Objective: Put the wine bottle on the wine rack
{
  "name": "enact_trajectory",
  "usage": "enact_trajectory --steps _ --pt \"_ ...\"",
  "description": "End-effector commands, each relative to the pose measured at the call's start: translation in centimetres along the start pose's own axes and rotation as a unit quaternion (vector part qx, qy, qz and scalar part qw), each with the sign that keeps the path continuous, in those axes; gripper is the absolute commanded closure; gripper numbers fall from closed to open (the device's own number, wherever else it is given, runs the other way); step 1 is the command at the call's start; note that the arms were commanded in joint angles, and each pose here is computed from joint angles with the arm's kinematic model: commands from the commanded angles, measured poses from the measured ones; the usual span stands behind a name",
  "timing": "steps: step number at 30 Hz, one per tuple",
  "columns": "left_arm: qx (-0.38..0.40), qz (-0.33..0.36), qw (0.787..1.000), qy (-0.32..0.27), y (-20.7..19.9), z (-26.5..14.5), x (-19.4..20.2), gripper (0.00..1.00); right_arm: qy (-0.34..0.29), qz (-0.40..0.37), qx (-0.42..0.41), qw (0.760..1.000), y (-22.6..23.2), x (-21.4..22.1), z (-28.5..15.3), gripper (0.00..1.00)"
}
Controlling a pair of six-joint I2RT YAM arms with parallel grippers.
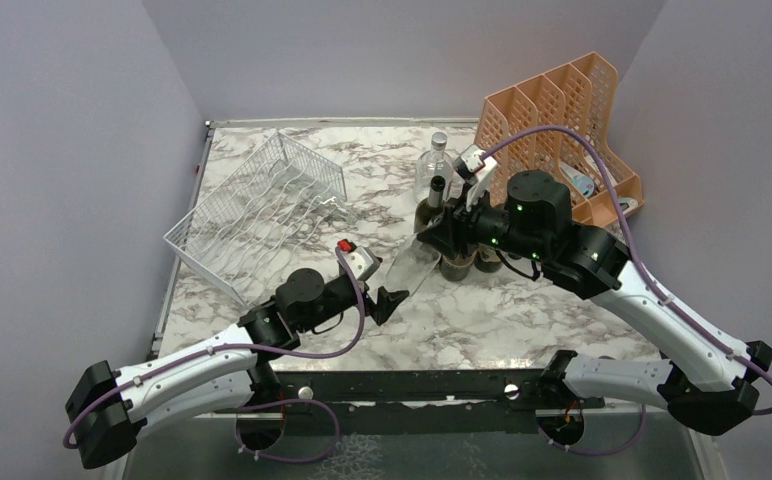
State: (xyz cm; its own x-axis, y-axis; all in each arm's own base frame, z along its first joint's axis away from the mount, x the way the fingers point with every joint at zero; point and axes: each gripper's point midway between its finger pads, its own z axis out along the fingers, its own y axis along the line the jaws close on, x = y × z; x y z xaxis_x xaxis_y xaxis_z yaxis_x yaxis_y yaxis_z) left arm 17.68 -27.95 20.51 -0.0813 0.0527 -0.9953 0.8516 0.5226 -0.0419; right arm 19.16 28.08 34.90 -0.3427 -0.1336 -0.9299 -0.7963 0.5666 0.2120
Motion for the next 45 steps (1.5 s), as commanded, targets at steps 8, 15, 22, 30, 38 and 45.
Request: enact_trajectory --steps 8,15,22,30,38,45 --pt "0.1 0.083 0.99 -0.058 -3.0 1.4 -4.1 0.62 -0.019 -0.004 -0.072 0.997 2.9 -0.6 -2.7 0.91" --pt "0.086 0.157 0.98 -0.09 -2.3 0.9 -6.7 1.0 -0.008 -0.006 -0.087 0.996 3.5 0.0 -3.9 0.52" --pt "0.022 0.305 0.948 -0.094 0.3 -0.8 -11.0 1.0 -0.011 -0.026 -0.068 0.997 2.9 -0.7 -4.6 0.29" --pt "-0.042 0.486 0.873 -0.017 4.2 -1.8 -10.9 1.0 -0.026 -0.038 -0.056 0.997 2.7 -2.7 -4.4 0.26" --pt "-0.09 0.542 0.835 0.028 6.6 -2.8 -8.9 1.0 -0.003 -0.044 -0.047 0.998 2.0 -1.5 -3.0 0.22" --pt "-0.107 0.575 0.81 0.039 7.4 -3.7 -8.1 1.0 0.064 -0.039 -0.034 0.997 0.8 1.6 0.4 0.19"
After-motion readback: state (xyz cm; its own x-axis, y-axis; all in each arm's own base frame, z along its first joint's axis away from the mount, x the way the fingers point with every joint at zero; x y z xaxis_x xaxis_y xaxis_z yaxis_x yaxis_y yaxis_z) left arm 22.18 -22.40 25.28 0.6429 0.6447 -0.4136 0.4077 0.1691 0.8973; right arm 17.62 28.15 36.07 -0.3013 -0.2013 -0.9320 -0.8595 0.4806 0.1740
